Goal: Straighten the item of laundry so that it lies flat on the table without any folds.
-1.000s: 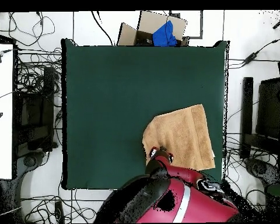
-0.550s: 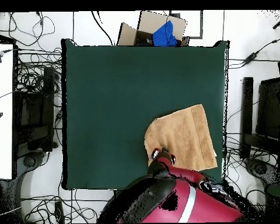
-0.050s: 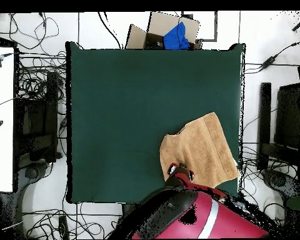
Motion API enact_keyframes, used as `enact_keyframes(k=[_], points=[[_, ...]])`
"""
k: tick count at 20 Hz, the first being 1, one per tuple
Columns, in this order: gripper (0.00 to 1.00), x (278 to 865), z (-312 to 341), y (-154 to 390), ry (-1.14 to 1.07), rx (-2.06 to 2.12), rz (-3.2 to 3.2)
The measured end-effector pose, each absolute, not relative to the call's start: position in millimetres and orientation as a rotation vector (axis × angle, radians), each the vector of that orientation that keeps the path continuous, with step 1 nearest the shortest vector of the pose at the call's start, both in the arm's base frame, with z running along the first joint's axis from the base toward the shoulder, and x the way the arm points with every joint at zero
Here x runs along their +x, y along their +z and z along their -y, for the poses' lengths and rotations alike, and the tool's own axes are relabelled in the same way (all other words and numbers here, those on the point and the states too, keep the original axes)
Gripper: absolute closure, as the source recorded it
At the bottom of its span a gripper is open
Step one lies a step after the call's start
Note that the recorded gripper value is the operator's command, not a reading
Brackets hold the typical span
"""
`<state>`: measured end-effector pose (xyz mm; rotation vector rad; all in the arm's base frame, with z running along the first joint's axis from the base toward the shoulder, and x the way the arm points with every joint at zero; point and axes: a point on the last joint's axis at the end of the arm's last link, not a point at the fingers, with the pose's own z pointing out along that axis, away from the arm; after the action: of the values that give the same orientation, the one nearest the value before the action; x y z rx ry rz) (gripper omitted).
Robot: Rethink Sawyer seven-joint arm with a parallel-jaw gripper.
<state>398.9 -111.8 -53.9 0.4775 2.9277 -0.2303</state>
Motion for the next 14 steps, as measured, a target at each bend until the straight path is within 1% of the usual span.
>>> enact_keyframes(k=[11, 12, 14], points=[[1.0, 395.5, 115.1, -53.8, -0.242, 0.482, -2.932], [0.0, 394.9, 116.1, -53.5, -0.246, 0.484, -2.933], [0.0, 394.1, 117.6, -53.1, -0.25, 0.486, -2.933]])
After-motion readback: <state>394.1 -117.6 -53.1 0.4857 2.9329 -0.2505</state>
